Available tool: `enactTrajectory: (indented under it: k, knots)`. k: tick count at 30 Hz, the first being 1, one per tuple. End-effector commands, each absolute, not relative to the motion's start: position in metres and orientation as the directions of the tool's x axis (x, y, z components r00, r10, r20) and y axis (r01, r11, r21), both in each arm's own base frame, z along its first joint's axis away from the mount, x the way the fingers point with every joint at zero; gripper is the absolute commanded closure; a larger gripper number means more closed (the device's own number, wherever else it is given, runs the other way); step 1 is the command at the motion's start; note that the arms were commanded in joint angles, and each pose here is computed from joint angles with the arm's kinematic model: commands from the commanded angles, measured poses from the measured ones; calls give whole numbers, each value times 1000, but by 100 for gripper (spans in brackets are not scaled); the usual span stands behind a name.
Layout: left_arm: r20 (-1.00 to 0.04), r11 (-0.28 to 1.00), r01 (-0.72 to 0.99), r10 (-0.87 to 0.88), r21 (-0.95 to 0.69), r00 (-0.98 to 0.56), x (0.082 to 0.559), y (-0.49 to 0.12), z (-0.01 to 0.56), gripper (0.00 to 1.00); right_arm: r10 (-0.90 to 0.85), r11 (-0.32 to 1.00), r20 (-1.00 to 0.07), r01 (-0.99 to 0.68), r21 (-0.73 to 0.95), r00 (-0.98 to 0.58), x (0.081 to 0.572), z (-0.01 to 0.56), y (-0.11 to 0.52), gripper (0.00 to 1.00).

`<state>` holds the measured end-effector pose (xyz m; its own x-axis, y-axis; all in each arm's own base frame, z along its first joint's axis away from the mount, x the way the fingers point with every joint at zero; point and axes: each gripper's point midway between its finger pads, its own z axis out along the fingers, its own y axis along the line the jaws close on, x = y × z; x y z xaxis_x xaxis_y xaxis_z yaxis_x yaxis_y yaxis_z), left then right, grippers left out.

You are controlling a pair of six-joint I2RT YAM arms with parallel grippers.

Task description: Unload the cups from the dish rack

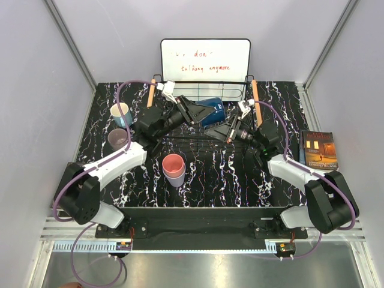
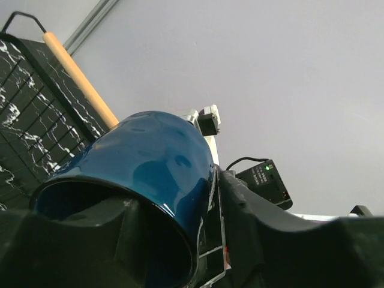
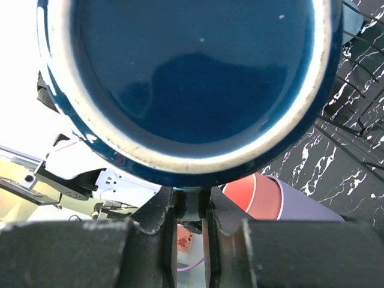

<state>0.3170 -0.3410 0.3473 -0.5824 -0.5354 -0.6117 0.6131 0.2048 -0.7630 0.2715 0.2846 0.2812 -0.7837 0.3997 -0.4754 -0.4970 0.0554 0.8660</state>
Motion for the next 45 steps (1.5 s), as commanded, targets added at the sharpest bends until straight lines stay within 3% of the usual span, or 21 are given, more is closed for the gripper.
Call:
enactTrajectory:
  k: [1,3,4,5,10,12,13,14,17,18,21,28,32,35,37,38,45]
  knots:
    - [-640,136,699,-551,-702,-536,307,-344,387,69,389,-10,-588,-641,767,-709,259,319,292,100]
    - [-644,137,699,-542,-702,-540,306,-345,385,80,385,-11,-589,-642,767,-711,258,319,293,100]
    - [-646,143,699,-541,-701,-538,307,-345,384,93,382,-13,-589,-641,768,-712,258,319,293,100]
    - [-648,146,699,-539,-701,-538,307,-345,385,99,380,-14,-591,-643,766,-712,257,319,294,100]
    - [-663,214,669,-520,-712,-539,314,-344,379,100,374,-1,-597,-645,764,-709,257,318,294,100]
    - [-674,254,659,-521,-708,-524,315,-339,378,100,368,22,-603,-642,767,-708,257,316,294,94]
    - [-684,269,660,-516,-701,-516,315,-338,378,100,369,30,-605,-641,767,-706,257,315,293,88]
    - [-702,295,669,-519,-683,-488,317,-334,382,100,370,41,-622,-657,753,-690,256,317,292,71]
    - [-737,365,663,-506,-654,-448,318,-323,388,100,372,89,-648,-669,738,-665,257,318,288,39]
    - [-743,392,648,-497,-654,-449,318,-318,387,100,366,110,-642,-654,748,-673,258,316,287,18]
    - [-767,447,637,-492,-629,-412,321,-303,397,100,374,174,-677,-669,722,-634,260,322,282,0]
    - [-821,615,546,-464,-569,-333,334,-257,408,100,370,301,-743,-685,663,-557,266,333,271,0]
    - [-907,868,303,-311,-393,-284,351,-200,386,100,375,425,-752,-620,660,-543,279,318,259,0]
    - [-943,957,130,-223,-260,-249,359,-155,386,100,390,498,-755,-570,654,-527,290,308,251,0]
    - [-956,980,-11,-195,-197,-218,364,-125,397,100,396,514,-750,-549,659,-529,295,303,249,0]
    - [-948,988,-70,-155,-141,-277,370,-113,380,100,396,521,-746,-538,663,-536,297,301,250,0]
    - [-928,964,-255,-158,-71,-338,398,-64,354,100,394,526,-734,-519,674,-553,298,294,250,2]
